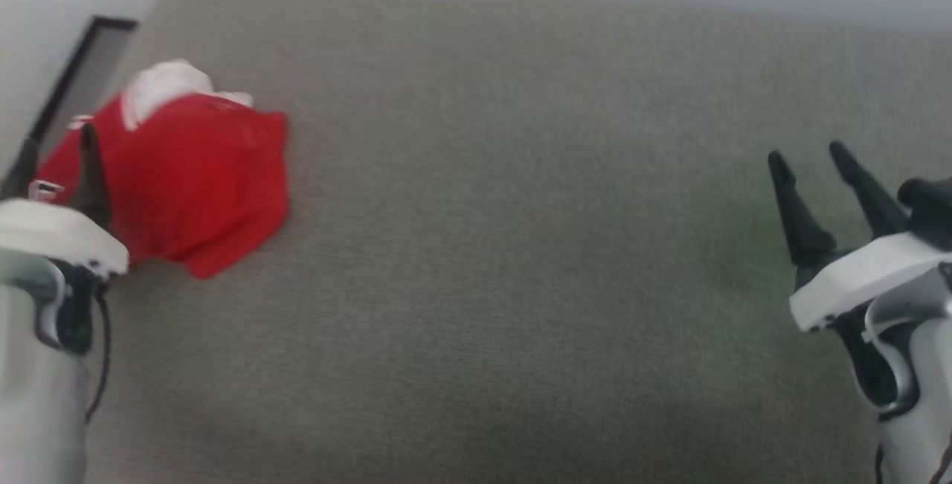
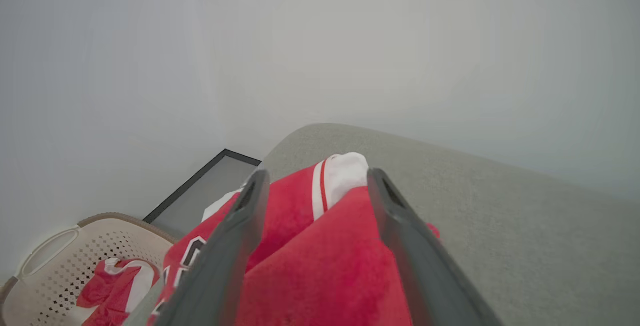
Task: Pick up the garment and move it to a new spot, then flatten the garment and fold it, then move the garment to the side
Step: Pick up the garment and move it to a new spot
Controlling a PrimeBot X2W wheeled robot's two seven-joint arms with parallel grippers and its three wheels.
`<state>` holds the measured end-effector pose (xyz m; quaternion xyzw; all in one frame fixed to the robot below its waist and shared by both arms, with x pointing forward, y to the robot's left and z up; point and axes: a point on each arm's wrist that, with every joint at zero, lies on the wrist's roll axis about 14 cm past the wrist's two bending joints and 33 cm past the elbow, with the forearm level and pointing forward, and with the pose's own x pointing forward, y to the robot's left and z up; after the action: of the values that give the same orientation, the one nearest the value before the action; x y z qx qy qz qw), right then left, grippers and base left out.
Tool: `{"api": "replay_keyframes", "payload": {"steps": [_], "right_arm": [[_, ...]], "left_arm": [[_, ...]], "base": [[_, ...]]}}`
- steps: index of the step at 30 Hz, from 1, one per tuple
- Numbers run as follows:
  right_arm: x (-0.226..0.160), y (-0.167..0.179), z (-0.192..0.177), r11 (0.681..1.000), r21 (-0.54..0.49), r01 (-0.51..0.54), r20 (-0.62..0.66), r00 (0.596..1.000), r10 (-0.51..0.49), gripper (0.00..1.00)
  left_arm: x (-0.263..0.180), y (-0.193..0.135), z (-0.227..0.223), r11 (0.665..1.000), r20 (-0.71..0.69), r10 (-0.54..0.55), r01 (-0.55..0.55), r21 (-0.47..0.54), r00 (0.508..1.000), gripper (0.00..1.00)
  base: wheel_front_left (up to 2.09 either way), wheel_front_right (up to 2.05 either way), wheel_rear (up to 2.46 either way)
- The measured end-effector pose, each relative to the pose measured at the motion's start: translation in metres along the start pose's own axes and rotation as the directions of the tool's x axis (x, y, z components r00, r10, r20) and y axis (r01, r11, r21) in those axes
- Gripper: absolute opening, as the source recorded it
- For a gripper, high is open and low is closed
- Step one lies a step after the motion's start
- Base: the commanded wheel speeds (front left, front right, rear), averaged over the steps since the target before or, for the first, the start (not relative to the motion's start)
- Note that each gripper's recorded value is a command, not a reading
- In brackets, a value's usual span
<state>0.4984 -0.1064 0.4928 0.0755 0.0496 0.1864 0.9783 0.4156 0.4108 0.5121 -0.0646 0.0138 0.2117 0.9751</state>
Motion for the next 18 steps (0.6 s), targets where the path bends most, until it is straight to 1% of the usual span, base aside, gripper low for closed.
{"api": "replay_keyframes", "payload": {"steps": [3, 4, 5, 7, 11, 15, 18], "right_arm": [[0.003, -0.014, -0.009, 1.0, 0.001, 0.026, -0.018, 0.999, -0.026, 1.0], [0.006, -0.022, -0.016, 0.999, 0.001, 0.039, -0.033, 0.999, -0.039, 1.0], [0.007, -0.025, -0.018, 0.999, 0.0, 0.044, -0.035, 0.998, -0.044, 1.0], [0.01, -0.031, -0.024, 0.999, -0.003, 0.051, -0.047, 0.998, -0.052, 1.0], [0.015, -0.038, -0.036, 0.998, -0.002, 0.062, -0.074, 0.995, -0.062, 1.0], [0.018, -0.044, -0.047, 0.998, -0.003, 0.07, -0.099, 0.993, -0.07, 1.0], [0.02, -0.047, -0.05, 0.997, -0.001, 0.075, -0.104, 0.992, -0.074, 1.0]], "left_arm": [[0.019, -0.005, -0.024, 1.0, -0.094, 0.005, -0.003, 0.022, 0.996, 1.0], [0.027, -0.007, -0.048, 1.0, -0.191, 0.018, -0.014, 0.023, 0.981, 1.0], [0.03, -0.01, -0.06, 0.999, -0.235, 0.018, -0.01, 0.037, 0.972, 1.0], [0.035, -0.011, -0.078, 0.999, -0.301, 0.034, -0.026, 0.03, 0.953, 1.0], [0.035, -0.012, -0.12, 0.998, -0.463, 0.065, -0.056, 0.033, 0.884, 1.0], [0.032, -0.009, -0.148, 0.995, -0.579, 0.1, -0.088, 0.049, 0.809, 1.0], [0.036, -0.011, -0.154, 0.993, -0.604, 0.106, -0.113, 0.027, 0.79, 1.0]], "base": [[0.0, 0.0, 0.0], [0.0, 0.0, 0.0], [0.0, 0.0, 0.0], [0.0, 0.0, 0.0], [0.0, 0.0, 0.0], [0.0, 0.0, 0.0], [0.0, 0.0, 0.0]]}}
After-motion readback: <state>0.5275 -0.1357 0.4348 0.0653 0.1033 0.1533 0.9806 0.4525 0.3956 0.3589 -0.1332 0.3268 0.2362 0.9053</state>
